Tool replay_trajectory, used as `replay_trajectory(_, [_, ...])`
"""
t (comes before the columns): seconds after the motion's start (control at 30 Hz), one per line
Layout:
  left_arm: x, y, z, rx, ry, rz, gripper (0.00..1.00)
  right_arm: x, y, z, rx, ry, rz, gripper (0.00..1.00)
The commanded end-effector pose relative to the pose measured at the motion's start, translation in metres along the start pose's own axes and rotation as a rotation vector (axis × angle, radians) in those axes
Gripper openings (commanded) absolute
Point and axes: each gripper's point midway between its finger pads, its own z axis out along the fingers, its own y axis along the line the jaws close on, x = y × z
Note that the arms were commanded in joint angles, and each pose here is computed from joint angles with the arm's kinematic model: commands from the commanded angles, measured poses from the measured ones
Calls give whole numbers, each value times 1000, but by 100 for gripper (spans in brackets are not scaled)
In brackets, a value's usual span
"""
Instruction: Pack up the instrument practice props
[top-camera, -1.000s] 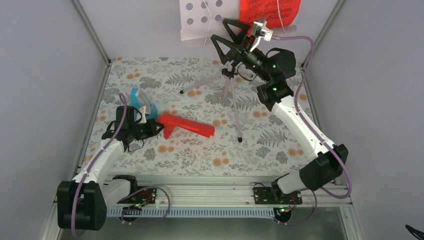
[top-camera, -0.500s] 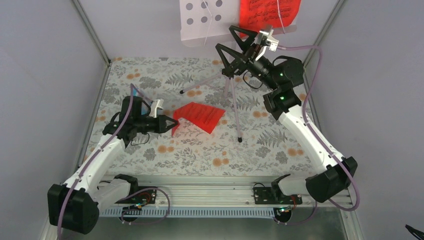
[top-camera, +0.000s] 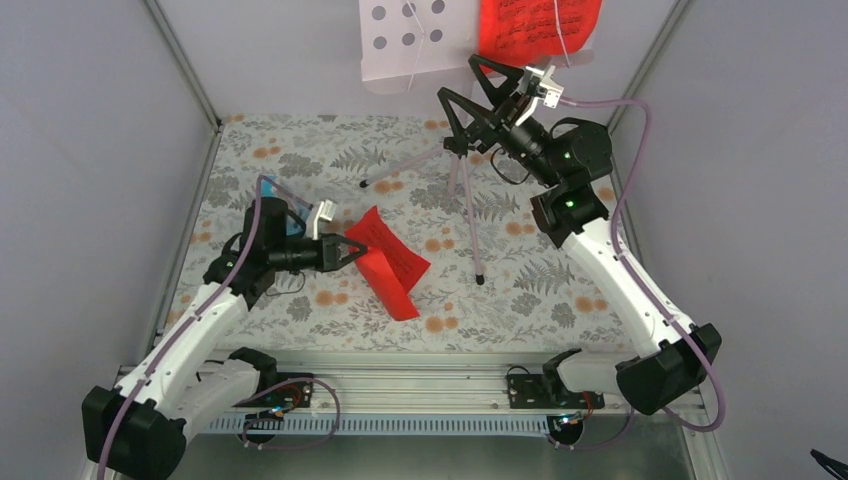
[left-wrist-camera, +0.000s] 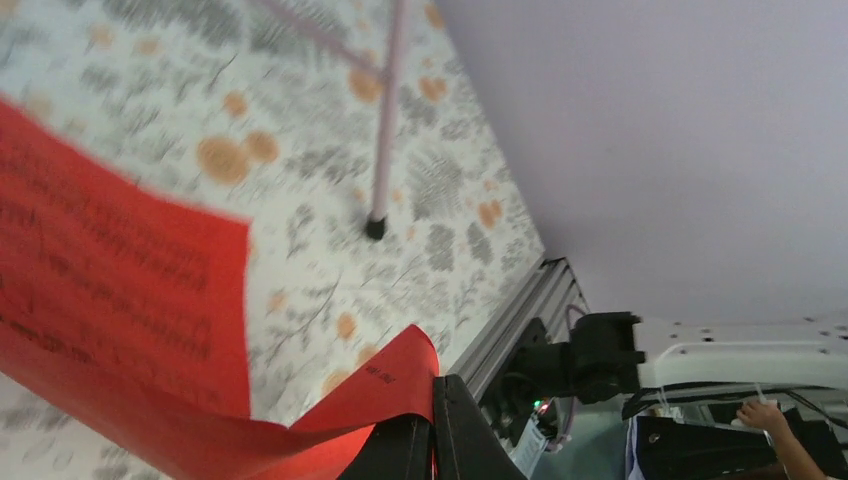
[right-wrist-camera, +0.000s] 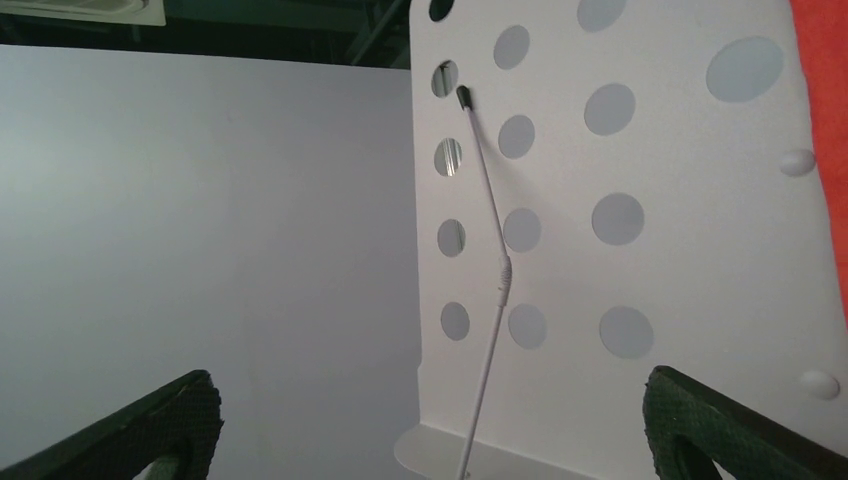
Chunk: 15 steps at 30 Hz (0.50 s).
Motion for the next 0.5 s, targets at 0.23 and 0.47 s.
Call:
replay_trajectory(0.23, [51,115,2,-421,29,-204,2,20,-27,-18,162,46,-36,100])
replay_trajectory(0.47, [72,160,-10,-635,56,-274,2,32,-44,-40,297,87,-71,100])
